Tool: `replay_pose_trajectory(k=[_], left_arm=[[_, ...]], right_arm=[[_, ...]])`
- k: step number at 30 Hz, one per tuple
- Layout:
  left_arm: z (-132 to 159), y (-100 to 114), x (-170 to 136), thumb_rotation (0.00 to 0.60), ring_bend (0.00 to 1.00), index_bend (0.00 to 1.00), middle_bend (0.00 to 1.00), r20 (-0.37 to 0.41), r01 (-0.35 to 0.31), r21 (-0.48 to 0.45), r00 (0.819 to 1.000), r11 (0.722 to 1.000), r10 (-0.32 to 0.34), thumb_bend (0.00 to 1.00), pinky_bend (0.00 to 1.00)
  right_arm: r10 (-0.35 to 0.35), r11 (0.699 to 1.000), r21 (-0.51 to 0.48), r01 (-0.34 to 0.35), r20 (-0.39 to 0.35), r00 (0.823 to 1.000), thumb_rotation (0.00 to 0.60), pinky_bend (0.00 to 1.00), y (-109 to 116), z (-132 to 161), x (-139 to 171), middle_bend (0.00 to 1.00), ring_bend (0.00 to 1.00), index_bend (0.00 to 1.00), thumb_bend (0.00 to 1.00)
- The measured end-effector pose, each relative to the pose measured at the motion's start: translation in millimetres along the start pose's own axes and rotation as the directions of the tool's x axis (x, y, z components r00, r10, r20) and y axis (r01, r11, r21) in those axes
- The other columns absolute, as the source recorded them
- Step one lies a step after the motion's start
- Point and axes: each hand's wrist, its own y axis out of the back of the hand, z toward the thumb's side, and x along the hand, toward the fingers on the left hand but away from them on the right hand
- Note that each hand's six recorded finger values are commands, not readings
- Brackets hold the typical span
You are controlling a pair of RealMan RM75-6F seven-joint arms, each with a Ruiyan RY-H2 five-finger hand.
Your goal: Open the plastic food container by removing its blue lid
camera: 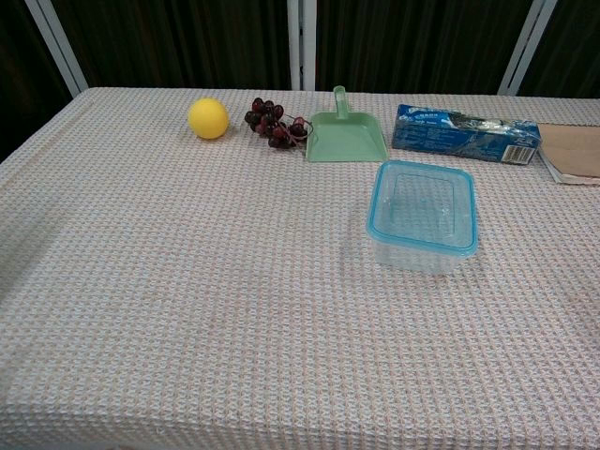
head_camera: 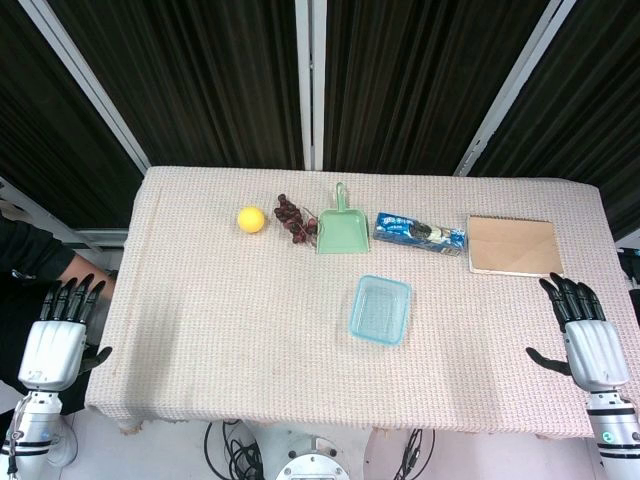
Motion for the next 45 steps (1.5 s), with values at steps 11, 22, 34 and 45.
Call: replay_pose_trajectory(k=[11,22,34,45], left_arm=[[-1.2,4.4,-5.6,0.6,0.0,0.02,0.0,-0.037,0.02,0.075,0.999,0.997,-0.017,0.04,0.0],[5.6,-0.4,-6.4,0.6,0.0,0.02,0.0,-0.014,0.031,0.045,0.999,0.999,-0.031,0.04,0.0],[8.5,-7.8,1.7,0.6,0.0,0.02,0.0,-0.004,0.053,0.033,0.999,0.998,-0.053,0.04,0.0],[5.7,-10.9,4.8,0.6,0.0,0.02,0.0,-0.003,0.06,0.024,0.998,0.998,-0.06,0.04,0.0]], right_arm=[[-0.015,1.0,-0.005,0.015,-0.014,1.0,0.6,0.0,1.3,0.9,4.6,0.04,0.0,0.0,0.0],[0.044,0.998,0.053,-0.04,-0.074,0.996,0.6,0.0,-19.0,16.4,-14.1,0.03,0.0,0.0,0.0],[0.136,0.99,0.056,-0.127,-0.23,0.964,0.6,0.0,-81.4,77.5,-68.7,0.0,0.0,0.0,0.0],[0.139,0.99,0.057,-0.127,-0.366,0.92,0.6,0.0,-126.8,144.0,-105.1,0.0,0.0,0.0,0.0]])
